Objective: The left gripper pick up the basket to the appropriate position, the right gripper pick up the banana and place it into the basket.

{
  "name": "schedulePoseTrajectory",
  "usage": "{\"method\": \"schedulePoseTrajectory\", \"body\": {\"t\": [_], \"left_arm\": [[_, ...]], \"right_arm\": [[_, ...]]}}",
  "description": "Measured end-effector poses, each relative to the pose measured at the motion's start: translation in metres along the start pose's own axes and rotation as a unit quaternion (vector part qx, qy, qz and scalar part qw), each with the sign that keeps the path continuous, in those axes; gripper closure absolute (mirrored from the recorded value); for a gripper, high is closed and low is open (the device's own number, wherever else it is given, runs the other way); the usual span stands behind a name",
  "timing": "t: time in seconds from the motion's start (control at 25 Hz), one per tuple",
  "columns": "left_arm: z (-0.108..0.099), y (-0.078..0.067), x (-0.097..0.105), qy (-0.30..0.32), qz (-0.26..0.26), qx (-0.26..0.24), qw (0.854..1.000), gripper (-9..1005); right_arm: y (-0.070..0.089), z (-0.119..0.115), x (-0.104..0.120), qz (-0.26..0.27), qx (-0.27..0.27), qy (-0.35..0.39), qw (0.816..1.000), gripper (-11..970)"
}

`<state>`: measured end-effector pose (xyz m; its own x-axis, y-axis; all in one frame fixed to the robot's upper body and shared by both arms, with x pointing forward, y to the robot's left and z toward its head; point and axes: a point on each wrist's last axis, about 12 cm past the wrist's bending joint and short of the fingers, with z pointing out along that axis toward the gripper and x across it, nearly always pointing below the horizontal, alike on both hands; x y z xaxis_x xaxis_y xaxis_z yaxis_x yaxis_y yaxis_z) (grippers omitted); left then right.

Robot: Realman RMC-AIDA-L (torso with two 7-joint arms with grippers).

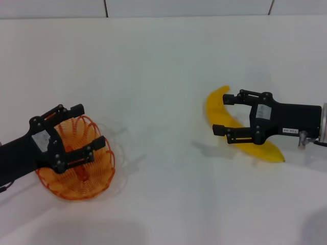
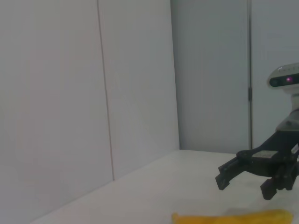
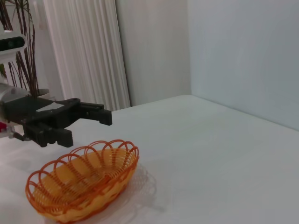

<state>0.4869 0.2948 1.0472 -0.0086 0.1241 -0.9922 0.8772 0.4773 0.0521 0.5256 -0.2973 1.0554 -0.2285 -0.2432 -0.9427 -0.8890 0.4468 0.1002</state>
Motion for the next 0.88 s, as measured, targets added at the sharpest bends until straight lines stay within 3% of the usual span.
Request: {"method": "schedulePoseTrajectory", "body": {"t": [0.64,0.76,0.88], "left_arm": [[-0.002,0.001,0.000,0.003,-0.003,-0.002,1.000,120],[-0.008,0.012,-0.005,-0.013,-0.027,-0.040,0.999,120],[-0.015,0.035,-0.016,-0.027,-0.087,-0.089,0.992,119]], "right_arm": [[-0.001,-0.001,0.000,0.000,0.003,-0.002,1.000,63],[-0.001,-0.001,0.000,0.000,0.004,-0.003,1.000,63],[-0.001,-0.001,-0.001,-0.001,0.005,-0.003,1.000,63]]}}
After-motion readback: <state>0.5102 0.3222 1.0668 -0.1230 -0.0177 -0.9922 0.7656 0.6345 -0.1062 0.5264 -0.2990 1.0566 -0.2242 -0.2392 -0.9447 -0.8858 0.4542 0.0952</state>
